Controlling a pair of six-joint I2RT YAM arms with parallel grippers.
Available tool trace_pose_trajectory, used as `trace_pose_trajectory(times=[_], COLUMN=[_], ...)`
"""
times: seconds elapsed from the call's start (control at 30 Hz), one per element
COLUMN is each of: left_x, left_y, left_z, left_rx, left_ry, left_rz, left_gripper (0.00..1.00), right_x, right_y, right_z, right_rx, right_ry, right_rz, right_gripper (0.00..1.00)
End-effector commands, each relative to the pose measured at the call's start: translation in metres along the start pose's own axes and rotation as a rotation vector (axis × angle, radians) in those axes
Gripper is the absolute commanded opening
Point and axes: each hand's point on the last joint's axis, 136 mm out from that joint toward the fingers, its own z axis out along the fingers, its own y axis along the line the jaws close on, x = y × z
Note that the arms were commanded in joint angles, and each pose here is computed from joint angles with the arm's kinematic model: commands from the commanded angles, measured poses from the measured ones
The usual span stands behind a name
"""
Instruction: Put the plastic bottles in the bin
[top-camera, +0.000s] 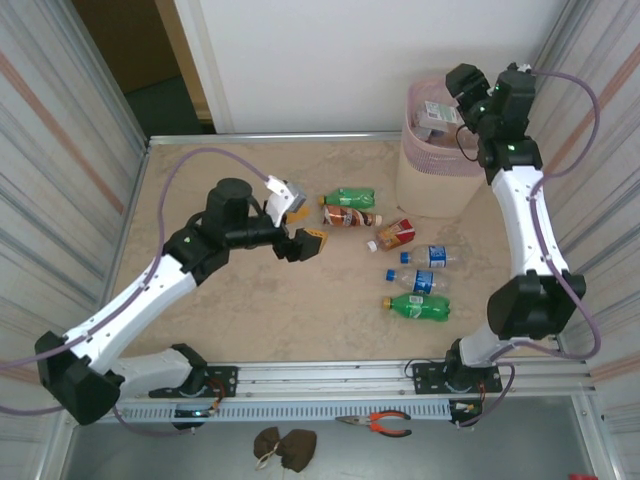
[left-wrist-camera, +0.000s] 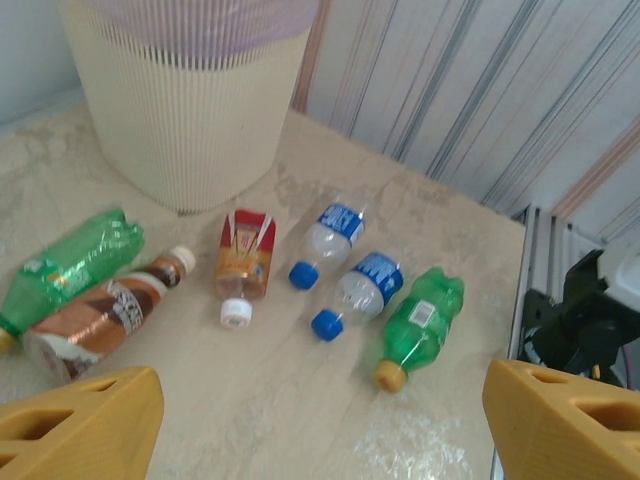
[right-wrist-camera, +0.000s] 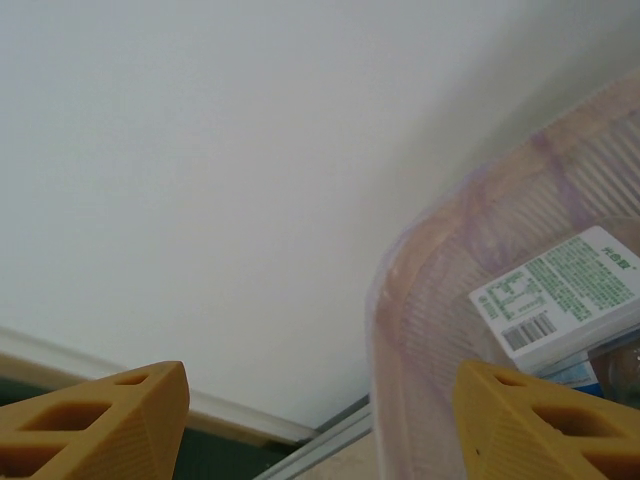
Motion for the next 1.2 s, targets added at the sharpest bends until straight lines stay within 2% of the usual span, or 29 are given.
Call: trace_pose_trajectory(times=[0.0, 0.23, 0.6, 0.97, 1.13, 1.17], left_x=[0.013, 0.027, 0.036, 0.051, 0.065, 0.079], left_y=[0.013, 0.037, 0.081, 0.123, 0.143, 0.149], left_z=[0.006, 0.031, 0.079, 0.145, 0.166, 0.175], left_rx=[-0.025, -0.022, 0.005, 0.053, 0.042, 0.043], left_ry=[0.093, 0.237, 0.359, 0.403, 0.429, 0.454], left_rz=[0.018, 0.062, 0.09, 0.076, 0.07, 0.055], left_gripper=[0.83, 0.81, 0.79, 0.78, 0.77, 0.77], right_x=[0.002, 0.017, 0.019, 0.024, 0.029, 0.03], right_y=[0.022, 0.013, -0.008, -0.02, -0.027, -0.029], right_z=[-0.03, -0.066, -0.114, -0.127, -0.129, -0.13], right_rx=[-0.081, -0.059, 0.01, 0.037, 0.05, 0.053], right_ry=[0.013, 0.04, 0.004, 0.014, 0.029, 0.03], right_rz=[-0.125, -0.183, -0.248, -0.252, -0.252, -0.254], right_gripper=[0.69, 0.68, 0.68, 0.68, 0.68, 0.69])
